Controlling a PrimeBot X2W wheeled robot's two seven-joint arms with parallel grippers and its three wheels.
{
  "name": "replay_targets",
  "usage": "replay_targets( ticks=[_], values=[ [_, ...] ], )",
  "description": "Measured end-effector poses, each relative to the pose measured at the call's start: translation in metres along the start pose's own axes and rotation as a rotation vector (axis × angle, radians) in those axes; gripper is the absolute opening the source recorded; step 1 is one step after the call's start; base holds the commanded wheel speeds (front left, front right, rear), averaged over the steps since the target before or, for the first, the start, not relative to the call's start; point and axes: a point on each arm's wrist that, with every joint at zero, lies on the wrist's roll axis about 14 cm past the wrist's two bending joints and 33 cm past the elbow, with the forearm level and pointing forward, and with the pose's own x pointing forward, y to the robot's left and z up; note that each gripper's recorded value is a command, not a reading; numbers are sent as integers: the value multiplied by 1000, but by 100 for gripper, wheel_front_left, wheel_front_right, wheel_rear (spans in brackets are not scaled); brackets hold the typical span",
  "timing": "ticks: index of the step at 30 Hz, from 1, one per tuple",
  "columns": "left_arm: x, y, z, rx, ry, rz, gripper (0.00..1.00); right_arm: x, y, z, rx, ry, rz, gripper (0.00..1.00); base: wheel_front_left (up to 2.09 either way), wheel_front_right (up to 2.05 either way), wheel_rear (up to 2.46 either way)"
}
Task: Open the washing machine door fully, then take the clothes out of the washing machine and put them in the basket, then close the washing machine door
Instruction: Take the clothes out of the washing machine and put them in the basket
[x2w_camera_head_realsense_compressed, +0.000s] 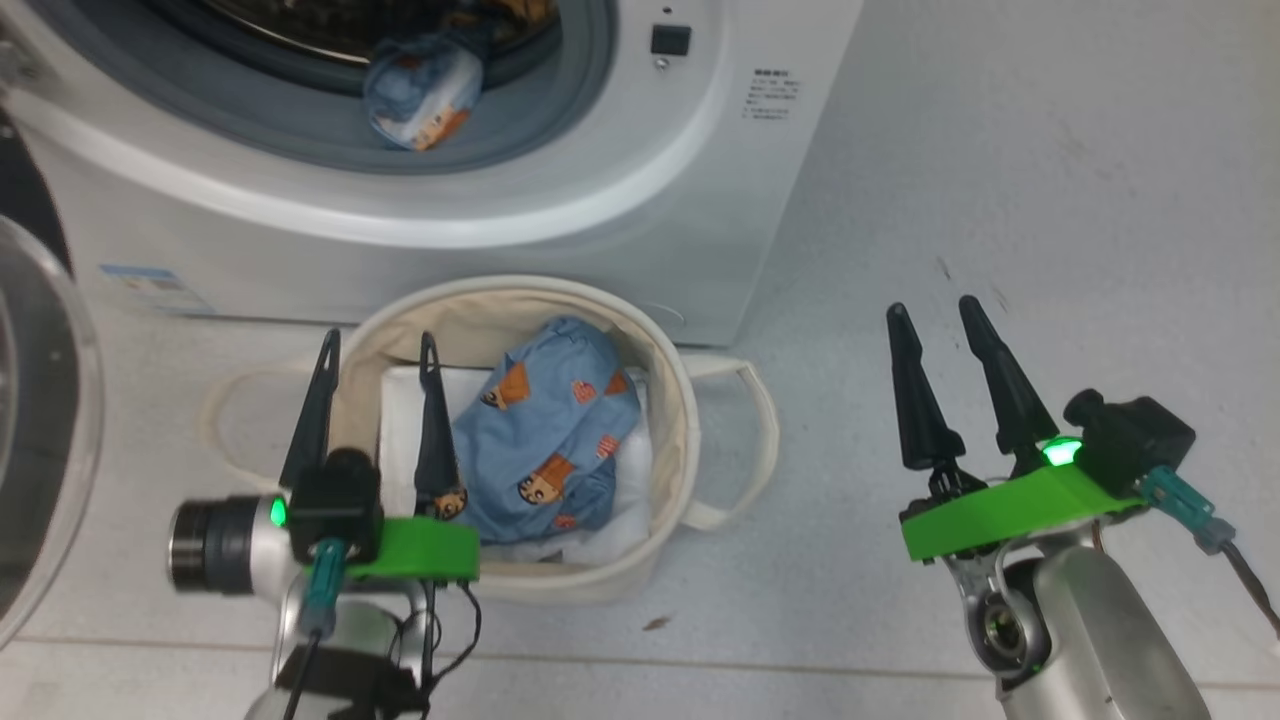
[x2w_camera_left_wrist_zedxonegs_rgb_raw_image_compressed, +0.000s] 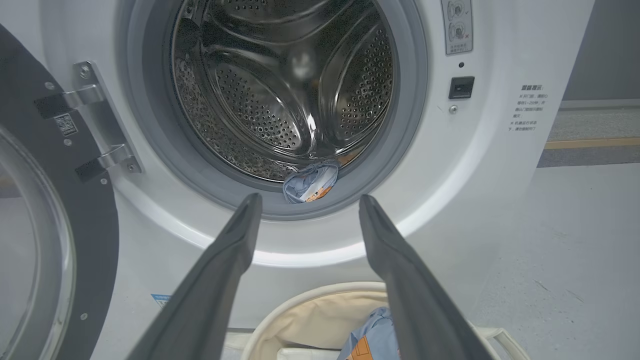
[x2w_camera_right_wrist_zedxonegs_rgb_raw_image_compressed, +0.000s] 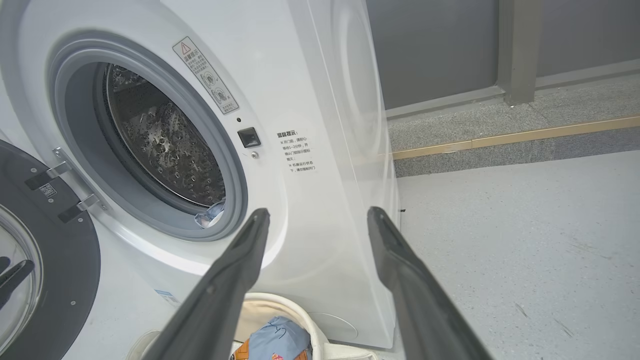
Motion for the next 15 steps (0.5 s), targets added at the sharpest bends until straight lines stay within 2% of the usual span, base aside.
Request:
replay_targets(
  ticks=[4,8,15],
  values=[
    [-23,18,16,-32,-27,54,100,-6,7,7,7,-15,11,100,0,0,0],
    [-45,16,40,-63,-81,22,100,-16,12,12,17,-24,16,100,0,0,0],
    [-75,18,66,-73,-144,7,100,-43,-1,8,34,-8,-37,100,0,0,0]
  ],
)
